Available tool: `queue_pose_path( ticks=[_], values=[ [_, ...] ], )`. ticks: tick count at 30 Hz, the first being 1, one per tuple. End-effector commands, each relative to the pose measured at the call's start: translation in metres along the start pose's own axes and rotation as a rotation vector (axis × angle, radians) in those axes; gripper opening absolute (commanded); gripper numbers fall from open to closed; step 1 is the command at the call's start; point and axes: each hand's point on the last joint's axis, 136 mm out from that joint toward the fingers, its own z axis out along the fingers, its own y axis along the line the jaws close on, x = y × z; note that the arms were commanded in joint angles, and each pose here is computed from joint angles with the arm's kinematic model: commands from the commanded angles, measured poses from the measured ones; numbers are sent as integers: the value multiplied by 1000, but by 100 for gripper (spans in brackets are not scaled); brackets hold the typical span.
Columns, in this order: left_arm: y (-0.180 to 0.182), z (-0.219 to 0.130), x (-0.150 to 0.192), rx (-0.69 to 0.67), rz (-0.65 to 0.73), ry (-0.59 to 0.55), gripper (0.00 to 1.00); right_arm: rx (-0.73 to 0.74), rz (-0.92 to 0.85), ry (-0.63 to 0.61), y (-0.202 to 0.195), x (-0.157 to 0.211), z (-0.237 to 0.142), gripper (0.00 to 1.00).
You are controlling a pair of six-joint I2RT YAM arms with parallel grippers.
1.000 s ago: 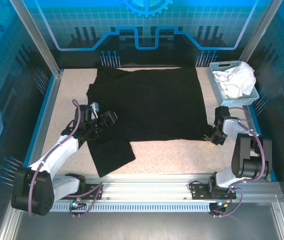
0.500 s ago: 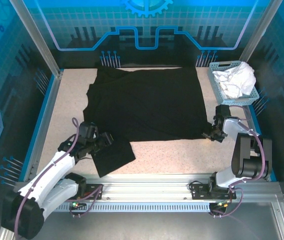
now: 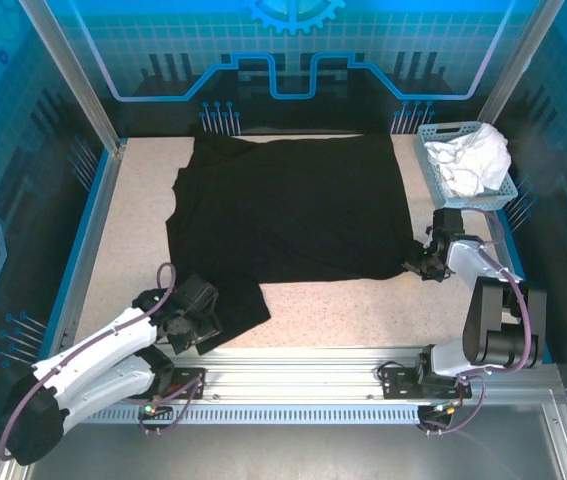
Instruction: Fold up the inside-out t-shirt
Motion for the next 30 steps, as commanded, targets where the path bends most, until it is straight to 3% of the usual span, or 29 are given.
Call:
queue_pose_path(
  ticks=[1, 13, 23, 30],
  values=[
    [17, 9, 7, -78, -27, 13, 65, -32, 4, -7, 3, 1, -3, 0],
    [5, 33, 8, -63, 41, 37, 32, -26, 3, -9, 1, 3, -5, 0],
    [-11, 17, -6, 1, 82, -37, 2, -23, 13, 6, -2, 9, -1, 0],
    [-33, -19, -33, 184, -35, -80, 0, -67, 59, -33, -5, 3, -13, 0]
  ],
)
